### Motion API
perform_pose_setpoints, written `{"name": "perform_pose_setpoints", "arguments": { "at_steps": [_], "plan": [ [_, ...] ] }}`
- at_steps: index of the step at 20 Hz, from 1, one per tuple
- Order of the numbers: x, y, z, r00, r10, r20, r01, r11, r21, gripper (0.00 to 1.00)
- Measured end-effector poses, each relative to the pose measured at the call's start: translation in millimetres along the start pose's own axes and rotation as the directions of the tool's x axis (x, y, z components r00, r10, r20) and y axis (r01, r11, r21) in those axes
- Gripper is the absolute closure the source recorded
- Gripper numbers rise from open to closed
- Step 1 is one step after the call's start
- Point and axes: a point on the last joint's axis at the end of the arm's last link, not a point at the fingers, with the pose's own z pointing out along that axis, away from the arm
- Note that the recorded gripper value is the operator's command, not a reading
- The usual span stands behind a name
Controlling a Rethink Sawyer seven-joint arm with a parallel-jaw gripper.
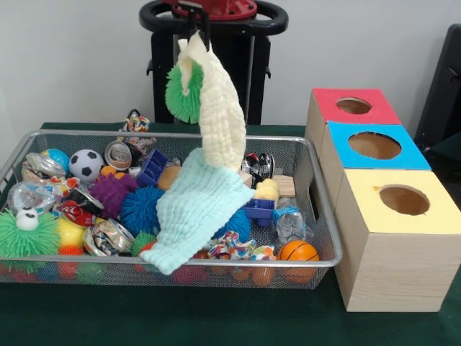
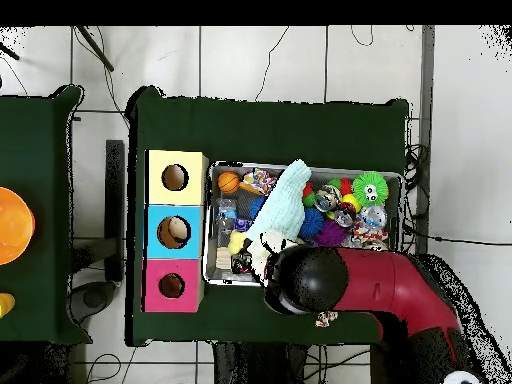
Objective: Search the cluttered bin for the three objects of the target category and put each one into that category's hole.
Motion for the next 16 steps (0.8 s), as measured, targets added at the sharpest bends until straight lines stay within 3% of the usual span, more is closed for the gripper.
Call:
{"name": "perform_pose_setpoints", "arguments": {
  "at_steps": [5, 7, 8, 10, 11, 12, 14, 15, 16],
  "plan": [
    [2.8, 16, -1, 0.9982, -0.043, 0.041, 0.043, 0.9989, -0.018, 1.0],
    [-1.6, 21, -3, 0.995, -0.054, 0.083, 0.057, 0.9979, -0.03, 1.0],
    [-12.7, 26, -8, 0.9822, -0.072, 0.173, 0.081, 0.9956, -0.046, 1.0],
    [-18.5, 29, -11, 0.9718, -0.083, 0.221, 0.097, 0.994, -0.051, 1.0],
    [-30.4, 34, -16, 0.9427, -0.105, 0.317, 0.13, 0.9898, -0.059, 1.0],
    [-36.0, 36, -19, 0.925, -0.116, 0.362, 0.147, 0.9874, -0.059, 1.0],
    [-41.4, 38, -23, 0.9057, -0.126, 0.405, 0.163, 0.9849, -0.059, 1.0],
    [-47.3, 40, -27, 0.8822, -0.137, 0.45, 0.181, 0.9819, -0.056, 1.0],
    [-50.0, 41, -29, 0.8707, -0.144, 0.47, 0.191, 0.9802, -0.053, 1.0]
  ]
}}
